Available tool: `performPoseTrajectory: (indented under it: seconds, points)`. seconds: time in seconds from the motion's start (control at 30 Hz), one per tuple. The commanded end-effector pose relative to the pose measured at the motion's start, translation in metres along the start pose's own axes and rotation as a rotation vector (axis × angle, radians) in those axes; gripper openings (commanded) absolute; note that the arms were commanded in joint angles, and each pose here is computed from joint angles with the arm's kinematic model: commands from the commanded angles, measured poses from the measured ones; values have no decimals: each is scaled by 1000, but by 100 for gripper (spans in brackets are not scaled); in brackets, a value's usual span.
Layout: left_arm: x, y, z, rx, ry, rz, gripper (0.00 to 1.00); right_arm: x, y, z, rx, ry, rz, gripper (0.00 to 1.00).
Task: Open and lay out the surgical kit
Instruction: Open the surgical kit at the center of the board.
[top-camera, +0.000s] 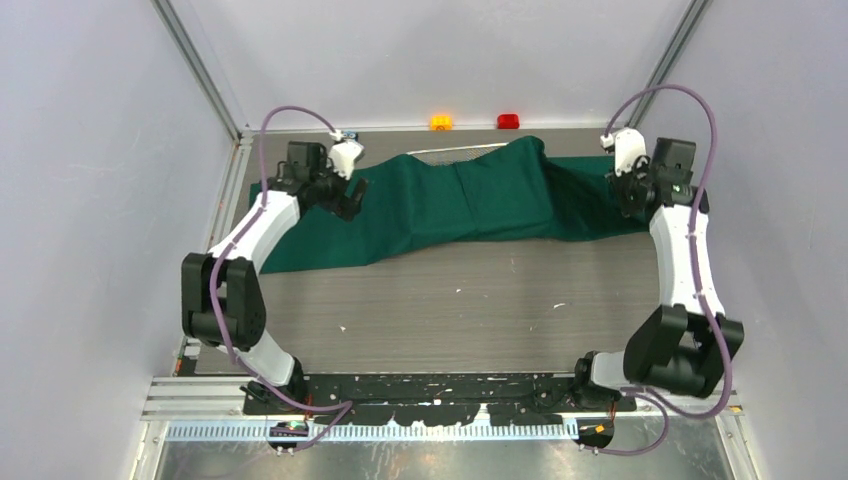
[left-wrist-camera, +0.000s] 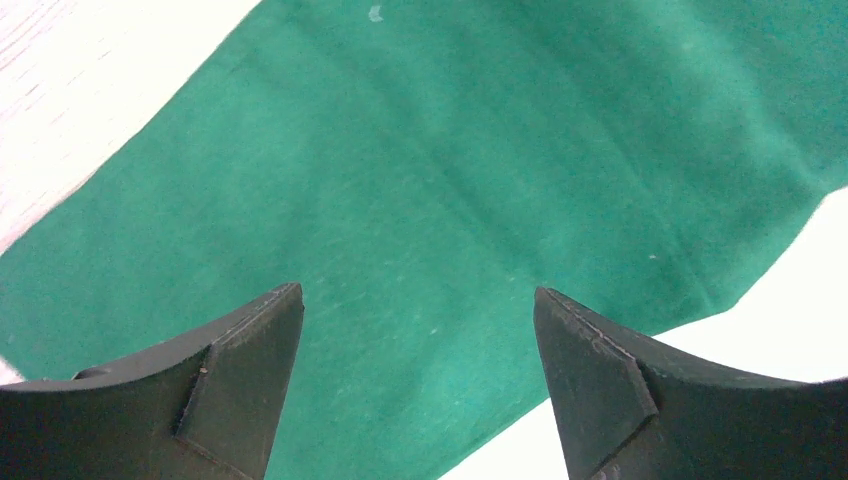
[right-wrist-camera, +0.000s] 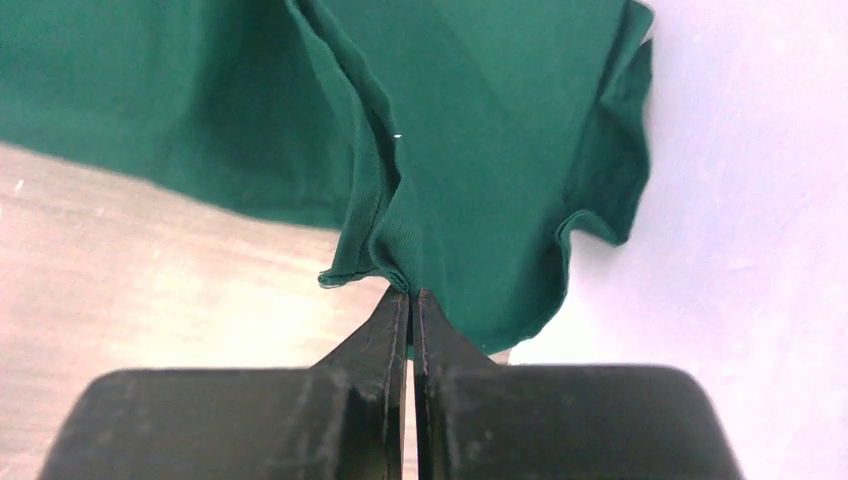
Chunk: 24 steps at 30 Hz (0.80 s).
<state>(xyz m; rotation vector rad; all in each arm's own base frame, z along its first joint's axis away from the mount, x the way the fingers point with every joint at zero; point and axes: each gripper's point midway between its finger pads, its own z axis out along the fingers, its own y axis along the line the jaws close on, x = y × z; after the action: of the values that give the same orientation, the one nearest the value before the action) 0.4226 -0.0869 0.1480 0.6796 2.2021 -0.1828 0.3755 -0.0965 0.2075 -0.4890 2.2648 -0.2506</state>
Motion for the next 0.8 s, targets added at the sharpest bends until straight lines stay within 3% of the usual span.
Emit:
performPoseTrajectory:
  seconds: [0.0,0.13,0.43,0.77]
  points:
    - [-18,-27,10,83,-3,168,87,19,19,-30,-72,-7,-36,1]
    - [-33,-36,22,109,-11,204,87,37,29,-59,-120,45,-39,1]
    - [-56,-28,49,111,16,115,86,78,50,-117,-166,231,-119,0]
    - [-55,-36,50,138,19,109,85,148,54,-98,-132,453,-178,0]
